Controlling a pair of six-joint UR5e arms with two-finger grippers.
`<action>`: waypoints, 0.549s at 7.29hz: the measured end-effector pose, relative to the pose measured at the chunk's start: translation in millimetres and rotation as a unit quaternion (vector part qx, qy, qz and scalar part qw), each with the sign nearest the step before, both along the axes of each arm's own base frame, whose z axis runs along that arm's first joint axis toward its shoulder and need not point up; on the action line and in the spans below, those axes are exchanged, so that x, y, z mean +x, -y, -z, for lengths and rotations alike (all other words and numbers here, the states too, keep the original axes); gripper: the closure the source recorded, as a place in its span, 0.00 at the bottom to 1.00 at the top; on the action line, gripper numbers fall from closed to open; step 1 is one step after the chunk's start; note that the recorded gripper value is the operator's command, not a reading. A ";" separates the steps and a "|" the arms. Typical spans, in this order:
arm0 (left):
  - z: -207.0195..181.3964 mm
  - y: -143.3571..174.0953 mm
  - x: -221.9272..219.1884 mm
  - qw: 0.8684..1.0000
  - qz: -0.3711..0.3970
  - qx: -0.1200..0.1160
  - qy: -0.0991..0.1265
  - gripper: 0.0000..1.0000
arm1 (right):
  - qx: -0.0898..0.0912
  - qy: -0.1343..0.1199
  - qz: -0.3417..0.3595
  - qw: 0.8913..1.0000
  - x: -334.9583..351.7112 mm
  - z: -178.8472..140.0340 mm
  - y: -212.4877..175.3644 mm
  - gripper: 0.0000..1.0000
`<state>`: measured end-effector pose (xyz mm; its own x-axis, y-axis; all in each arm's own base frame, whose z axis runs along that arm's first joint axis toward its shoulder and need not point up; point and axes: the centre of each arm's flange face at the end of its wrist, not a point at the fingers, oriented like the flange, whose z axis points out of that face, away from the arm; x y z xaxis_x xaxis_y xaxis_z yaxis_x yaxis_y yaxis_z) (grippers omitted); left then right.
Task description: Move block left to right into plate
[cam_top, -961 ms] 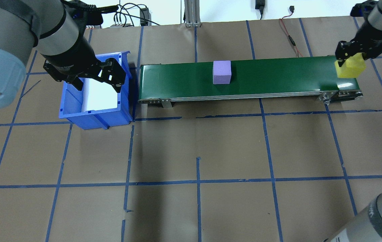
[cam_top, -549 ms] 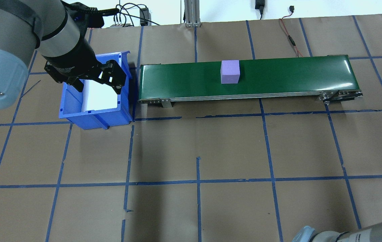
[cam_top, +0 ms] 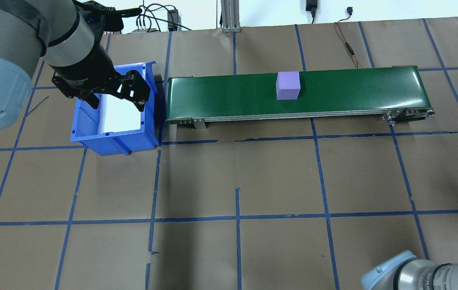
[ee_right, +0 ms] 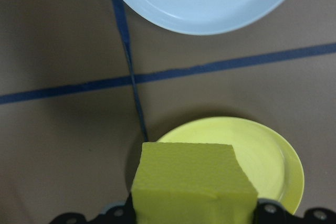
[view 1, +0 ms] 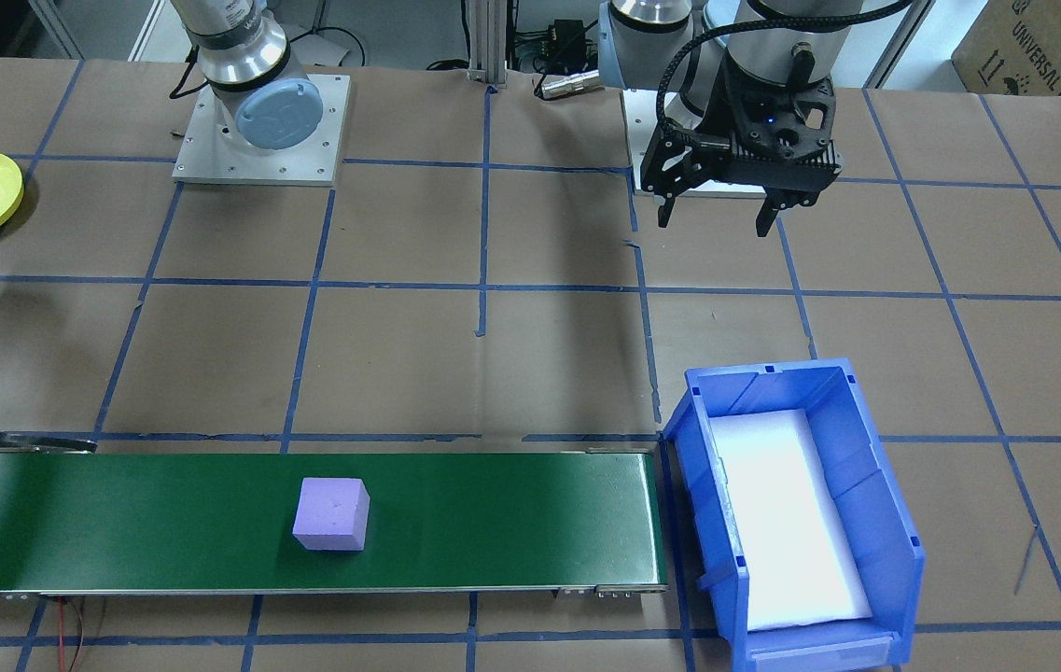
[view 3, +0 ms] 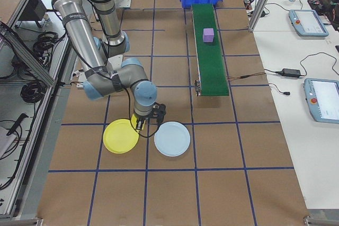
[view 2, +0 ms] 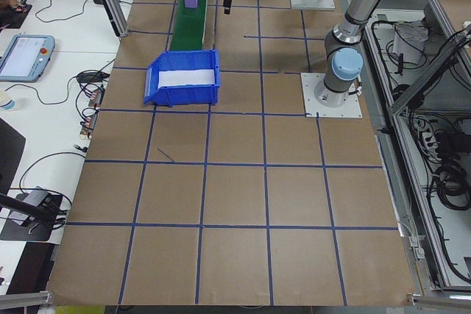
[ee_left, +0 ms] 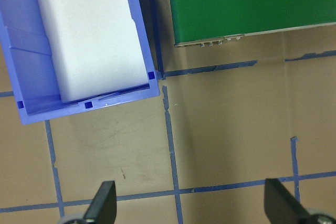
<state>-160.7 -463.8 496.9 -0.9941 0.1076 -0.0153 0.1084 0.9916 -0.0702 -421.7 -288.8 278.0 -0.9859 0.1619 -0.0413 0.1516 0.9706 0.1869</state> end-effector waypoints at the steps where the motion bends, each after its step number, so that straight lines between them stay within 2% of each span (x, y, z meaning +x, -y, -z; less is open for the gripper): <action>1: -1.6 0.3 -0.1 1.000 0.000 -0.002 0.000 0.00 | -0.001 0.009 0.012 1.000 -12.6 9.0 -28.6 0.12; 2: -2.0 0.4 -0.1 1.000 0.000 -0.002 0.000 0.00 | -0.004 0.016 0.019 1.000 -17.3 16.1 -42.4 0.00; 4: -1.4 0.2 0.6 1.000 -0.001 -0.002 0.000 0.00 | -0.010 0.025 0.026 0.999 -20.9 23.5 -48.6 0.00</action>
